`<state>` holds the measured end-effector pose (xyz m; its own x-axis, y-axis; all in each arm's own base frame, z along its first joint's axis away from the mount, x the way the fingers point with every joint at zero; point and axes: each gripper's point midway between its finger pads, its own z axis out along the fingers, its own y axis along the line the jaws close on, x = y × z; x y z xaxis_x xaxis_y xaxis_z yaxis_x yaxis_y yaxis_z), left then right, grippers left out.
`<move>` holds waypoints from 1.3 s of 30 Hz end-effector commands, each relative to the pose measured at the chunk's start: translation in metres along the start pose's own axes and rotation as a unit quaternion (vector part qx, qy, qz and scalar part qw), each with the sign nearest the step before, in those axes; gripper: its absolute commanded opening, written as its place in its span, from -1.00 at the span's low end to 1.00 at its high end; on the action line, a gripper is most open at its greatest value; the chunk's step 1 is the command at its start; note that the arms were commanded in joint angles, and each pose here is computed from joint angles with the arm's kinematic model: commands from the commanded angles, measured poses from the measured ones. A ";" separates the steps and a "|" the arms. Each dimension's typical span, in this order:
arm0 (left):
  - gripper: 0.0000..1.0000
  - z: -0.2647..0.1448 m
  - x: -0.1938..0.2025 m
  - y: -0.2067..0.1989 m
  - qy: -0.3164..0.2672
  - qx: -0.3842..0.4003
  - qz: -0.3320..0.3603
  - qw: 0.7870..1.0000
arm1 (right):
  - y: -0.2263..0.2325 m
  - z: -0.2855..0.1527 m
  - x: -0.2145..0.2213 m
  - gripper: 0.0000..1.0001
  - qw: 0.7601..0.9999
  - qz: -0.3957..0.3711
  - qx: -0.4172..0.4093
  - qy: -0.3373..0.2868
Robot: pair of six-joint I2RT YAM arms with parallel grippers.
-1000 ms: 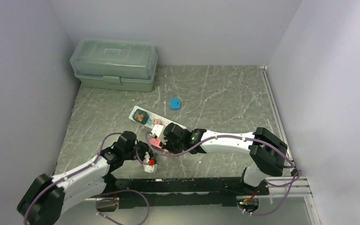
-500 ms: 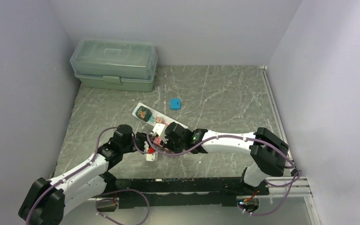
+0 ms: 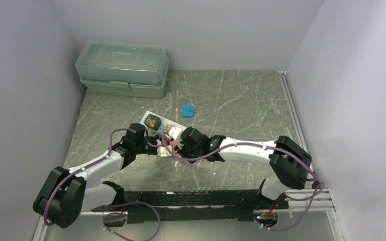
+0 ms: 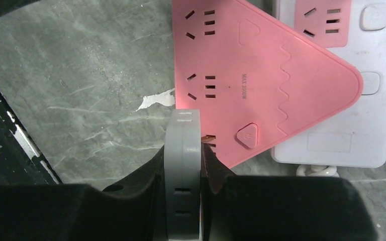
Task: Insert the plug
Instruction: Insert the plug into the socket.
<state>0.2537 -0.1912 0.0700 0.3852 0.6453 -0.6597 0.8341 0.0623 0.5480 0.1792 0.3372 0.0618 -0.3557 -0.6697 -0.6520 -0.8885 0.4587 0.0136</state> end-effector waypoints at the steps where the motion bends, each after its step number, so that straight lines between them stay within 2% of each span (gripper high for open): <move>1: -0.40 0.002 -0.012 0.017 -0.028 -0.004 -0.036 0.999 | 0.007 -0.003 0.006 -1.00 1.000 -0.016 -0.018 0.002; 6: -0.42 0.002 -0.015 0.013 -0.033 0.011 -0.039 0.999 | 0.006 -0.007 0.001 -1.00 1.000 -0.009 -0.025 -0.010; 13: -0.43 -0.021 -0.021 0.037 -0.044 -0.040 -0.036 0.998 | 0.002 -0.016 -0.005 -1.00 0.999 -0.006 -0.037 -0.029; 18: -0.35 -0.028 -0.005 0.059 -0.026 -0.073 -0.055 0.995 | -0.003 -0.022 -0.013 -1.00 0.998 -0.007 -0.039 -0.041; 22: -0.05 -0.023 0.003 0.078 -0.030 -0.061 -0.048 0.997 | -0.006 -0.024 -0.016 -1.00 0.998 -0.006 -0.041 -0.044; 26: 0.49 -0.016 -0.011 0.081 -0.073 -0.041 0.024 0.996 | -0.007 -0.022 -0.013 -1.00 0.998 0.001 -0.051 -0.037; 28: 0.63 -0.012 -0.014 0.086 -0.080 -0.033 0.035 0.996 | -0.007 -0.021 -0.012 -1.00 0.998 0.005 -0.054 -0.032; 33: 0.90 -0.004 -0.017 0.095 -0.086 0.003 0.044 0.995 | -0.012 -0.021 -0.014 -1.00 0.997 0.024 -0.061 -0.038; 39: 0.95 0.007 -0.025 0.096 -0.107 0.064 0.052 0.991 | -0.010 -0.020 -0.018 -1.00 0.996 0.029 -0.074 -0.044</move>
<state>0.3357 -0.1915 0.1280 0.4806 0.5358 -0.6943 0.8160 0.0169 0.5778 0.1903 0.3252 0.0793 -0.3806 -0.6067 -0.6979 -0.8992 0.4191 0.1261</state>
